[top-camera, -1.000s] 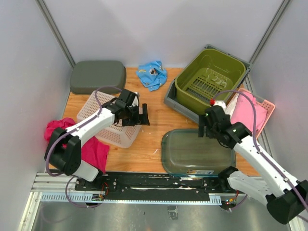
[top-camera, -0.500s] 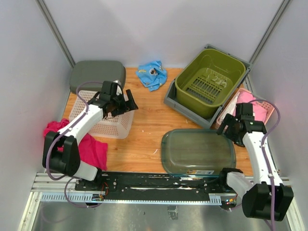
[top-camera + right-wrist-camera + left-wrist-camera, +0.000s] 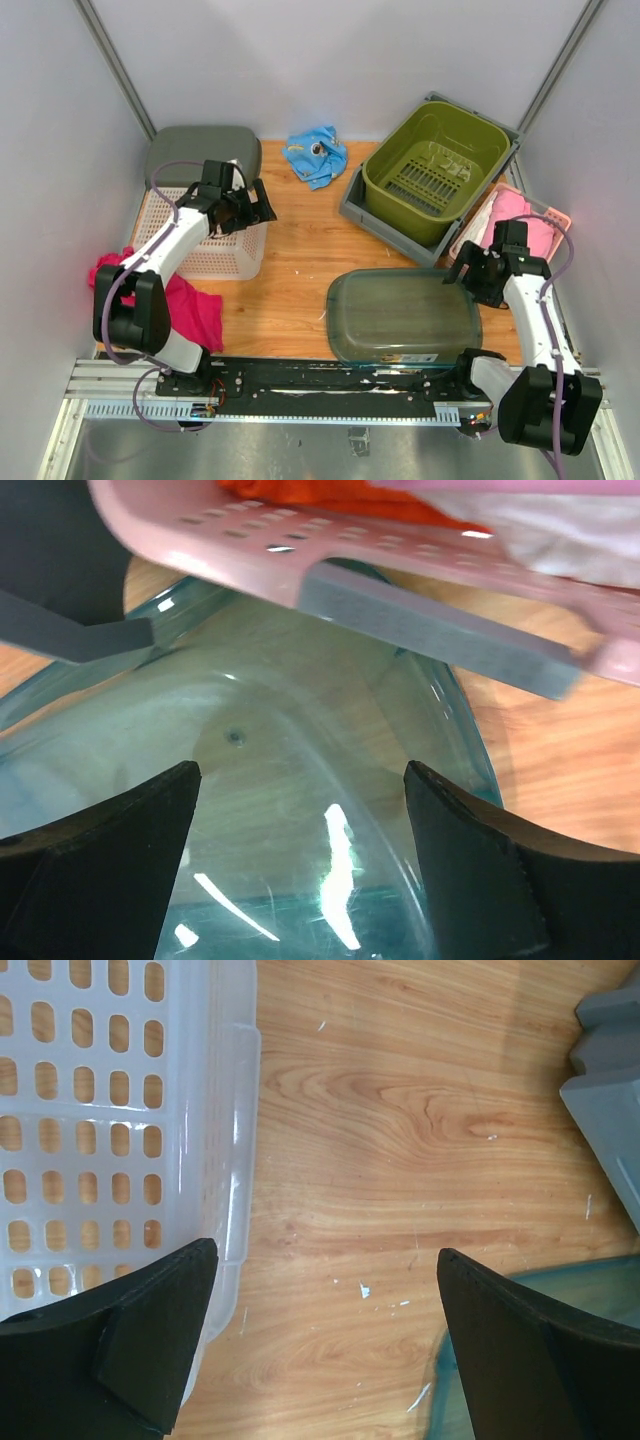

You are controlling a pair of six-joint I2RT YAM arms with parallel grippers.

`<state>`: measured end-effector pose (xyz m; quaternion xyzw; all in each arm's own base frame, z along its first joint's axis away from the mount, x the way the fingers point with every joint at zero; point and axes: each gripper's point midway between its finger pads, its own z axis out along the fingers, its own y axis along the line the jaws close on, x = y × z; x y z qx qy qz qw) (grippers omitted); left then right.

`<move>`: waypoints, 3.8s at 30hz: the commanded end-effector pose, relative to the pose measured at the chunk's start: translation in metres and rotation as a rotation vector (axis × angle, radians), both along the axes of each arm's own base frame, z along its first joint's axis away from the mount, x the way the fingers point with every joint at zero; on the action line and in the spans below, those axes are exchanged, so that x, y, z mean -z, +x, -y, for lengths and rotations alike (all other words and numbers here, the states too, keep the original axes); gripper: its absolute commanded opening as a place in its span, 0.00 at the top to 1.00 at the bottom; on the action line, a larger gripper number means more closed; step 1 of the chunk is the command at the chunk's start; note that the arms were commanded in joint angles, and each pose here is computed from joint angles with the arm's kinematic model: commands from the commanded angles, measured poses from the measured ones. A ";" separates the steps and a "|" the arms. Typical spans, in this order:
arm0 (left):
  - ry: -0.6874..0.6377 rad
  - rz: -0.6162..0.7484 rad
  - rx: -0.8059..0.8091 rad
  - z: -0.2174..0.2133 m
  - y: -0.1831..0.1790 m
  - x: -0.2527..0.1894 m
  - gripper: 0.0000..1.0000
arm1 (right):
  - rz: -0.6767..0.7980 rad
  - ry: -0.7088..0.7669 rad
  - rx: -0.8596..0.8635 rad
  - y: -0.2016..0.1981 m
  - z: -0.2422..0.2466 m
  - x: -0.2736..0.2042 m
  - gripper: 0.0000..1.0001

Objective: Turn the large container upside down

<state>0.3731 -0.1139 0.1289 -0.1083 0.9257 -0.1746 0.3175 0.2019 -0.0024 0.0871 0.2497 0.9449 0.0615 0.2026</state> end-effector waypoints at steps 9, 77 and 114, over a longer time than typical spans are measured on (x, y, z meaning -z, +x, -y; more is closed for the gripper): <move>-0.050 0.116 0.062 0.003 -0.016 -0.096 0.01 | 0.044 0.583 -0.139 -0.023 -0.132 0.008 0.20; 0.065 0.136 0.052 -0.031 -0.070 -0.109 0.01 | 0.099 0.586 -0.517 -0.054 -0.251 -0.003 0.17; -0.009 0.158 0.142 0.010 -0.068 -0.127 0.01 | 0.125 0.534 -0.959 -0.053 -0.375 -0.035 0.16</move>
